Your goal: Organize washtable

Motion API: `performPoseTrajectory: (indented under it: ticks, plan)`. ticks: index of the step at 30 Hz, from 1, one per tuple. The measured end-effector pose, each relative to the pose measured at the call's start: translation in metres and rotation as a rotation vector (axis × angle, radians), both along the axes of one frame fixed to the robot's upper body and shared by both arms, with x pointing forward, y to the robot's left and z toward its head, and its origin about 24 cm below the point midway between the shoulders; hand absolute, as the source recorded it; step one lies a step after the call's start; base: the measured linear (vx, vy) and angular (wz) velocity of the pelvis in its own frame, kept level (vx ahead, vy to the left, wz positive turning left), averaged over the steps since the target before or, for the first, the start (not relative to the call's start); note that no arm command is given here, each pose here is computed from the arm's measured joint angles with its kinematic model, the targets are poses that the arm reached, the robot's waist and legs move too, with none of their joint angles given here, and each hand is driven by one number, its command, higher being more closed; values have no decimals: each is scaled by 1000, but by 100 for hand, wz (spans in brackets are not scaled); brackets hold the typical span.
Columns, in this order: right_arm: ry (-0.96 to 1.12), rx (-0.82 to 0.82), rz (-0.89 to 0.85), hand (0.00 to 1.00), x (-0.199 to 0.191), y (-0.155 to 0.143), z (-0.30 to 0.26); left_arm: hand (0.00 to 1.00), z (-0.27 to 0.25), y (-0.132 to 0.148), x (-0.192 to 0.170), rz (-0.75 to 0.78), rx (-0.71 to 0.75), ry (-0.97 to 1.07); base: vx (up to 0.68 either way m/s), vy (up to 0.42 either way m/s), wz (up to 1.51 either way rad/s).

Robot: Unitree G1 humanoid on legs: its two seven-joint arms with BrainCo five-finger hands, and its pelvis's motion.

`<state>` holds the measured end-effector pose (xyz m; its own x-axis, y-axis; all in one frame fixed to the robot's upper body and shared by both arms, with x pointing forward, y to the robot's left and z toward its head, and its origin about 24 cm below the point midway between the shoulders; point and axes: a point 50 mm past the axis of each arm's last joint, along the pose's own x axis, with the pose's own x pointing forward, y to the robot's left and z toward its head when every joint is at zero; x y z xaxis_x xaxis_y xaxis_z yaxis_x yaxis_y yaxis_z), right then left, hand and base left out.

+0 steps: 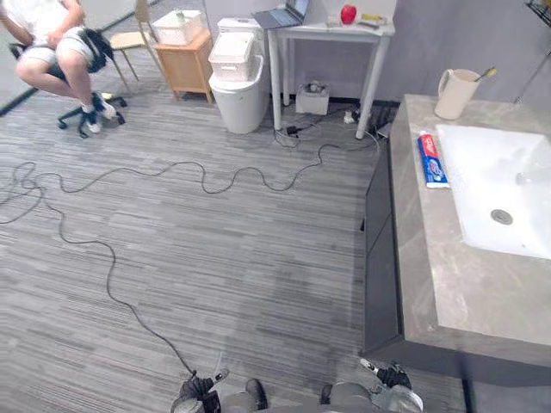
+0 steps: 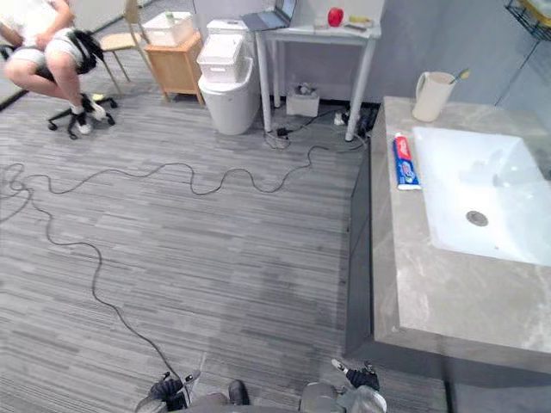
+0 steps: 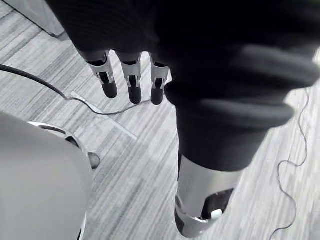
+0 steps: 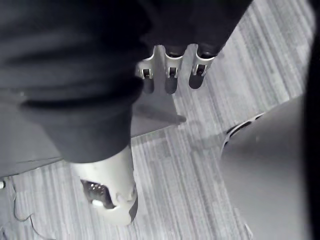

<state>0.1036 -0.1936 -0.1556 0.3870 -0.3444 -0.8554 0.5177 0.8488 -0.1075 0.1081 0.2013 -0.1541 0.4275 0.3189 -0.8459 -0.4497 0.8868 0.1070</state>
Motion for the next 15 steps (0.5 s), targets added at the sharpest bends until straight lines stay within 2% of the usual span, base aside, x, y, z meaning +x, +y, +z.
performPoseTrajectory:
  ticks: [7, 9, 15]
  plan:
    - [8, -1, 1, 0, -4, 3, -1, 0, 1, 3, 3, 42, -5, -18, 45, 124, 4]
    - [15, -26, 40, 0, -5, -3, 0, 0, -1, -2, -3, 53, -19, -4, 60, 340, -28]
    - [20, 8, 44, 0, -7, 10, -2, 0, 0, 12, -4, 56, 13, 12, 168, 296, -49]
